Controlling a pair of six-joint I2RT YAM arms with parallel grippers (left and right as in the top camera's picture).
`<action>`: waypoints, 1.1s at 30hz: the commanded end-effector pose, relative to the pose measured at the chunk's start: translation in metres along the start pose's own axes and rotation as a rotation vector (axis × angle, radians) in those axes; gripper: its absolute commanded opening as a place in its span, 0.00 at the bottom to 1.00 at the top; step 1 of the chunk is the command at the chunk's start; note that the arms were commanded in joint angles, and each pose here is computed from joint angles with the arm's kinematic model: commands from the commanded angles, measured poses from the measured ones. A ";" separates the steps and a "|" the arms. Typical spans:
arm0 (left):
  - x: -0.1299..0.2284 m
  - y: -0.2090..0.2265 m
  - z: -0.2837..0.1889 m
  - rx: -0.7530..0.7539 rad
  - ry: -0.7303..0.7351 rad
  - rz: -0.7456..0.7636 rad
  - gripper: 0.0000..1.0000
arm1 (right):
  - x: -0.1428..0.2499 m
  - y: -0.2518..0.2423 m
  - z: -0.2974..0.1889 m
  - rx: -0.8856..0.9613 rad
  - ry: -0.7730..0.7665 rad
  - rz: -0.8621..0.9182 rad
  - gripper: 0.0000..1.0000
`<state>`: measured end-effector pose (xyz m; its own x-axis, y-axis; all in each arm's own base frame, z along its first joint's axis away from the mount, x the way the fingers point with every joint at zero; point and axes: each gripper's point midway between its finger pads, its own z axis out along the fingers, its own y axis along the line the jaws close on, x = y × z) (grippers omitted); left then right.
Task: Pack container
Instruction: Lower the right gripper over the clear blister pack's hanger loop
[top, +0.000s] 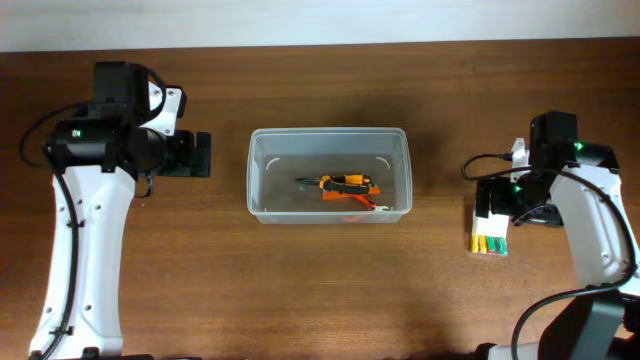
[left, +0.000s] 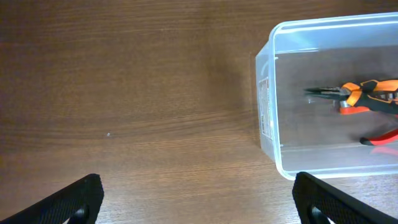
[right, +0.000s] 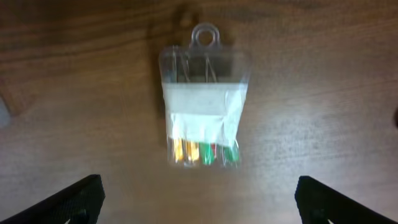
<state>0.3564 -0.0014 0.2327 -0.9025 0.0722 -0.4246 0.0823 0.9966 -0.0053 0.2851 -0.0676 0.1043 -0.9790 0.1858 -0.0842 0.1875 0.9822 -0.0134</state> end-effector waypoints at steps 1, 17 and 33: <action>-0.005 0.002 -0.005 -0.007 -0.018 0.000 0.99 | 0.004 0.000 0.010 -0.007 0.017 -0.005 0.99; -0.005 0.002 -0.005 -0.006 -0.018 0.000 0.99 | 0.004 0.008 0.052 -0.057 0.131 -0.005 0.99; -0.005 0.002 -0.005 -0.006 -0.018 0.000 0.99 | 0.006 0.008 0.066 -0.061 0.171 -0.028 0.99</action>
<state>0.3563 -0.0014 0.2326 -0.9027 0.0722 -0.4242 0.0823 0.9966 -0.0053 0.2863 -0.0600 0.0406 -0.9834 0.1614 0.0832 0.1652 0.9854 0.0410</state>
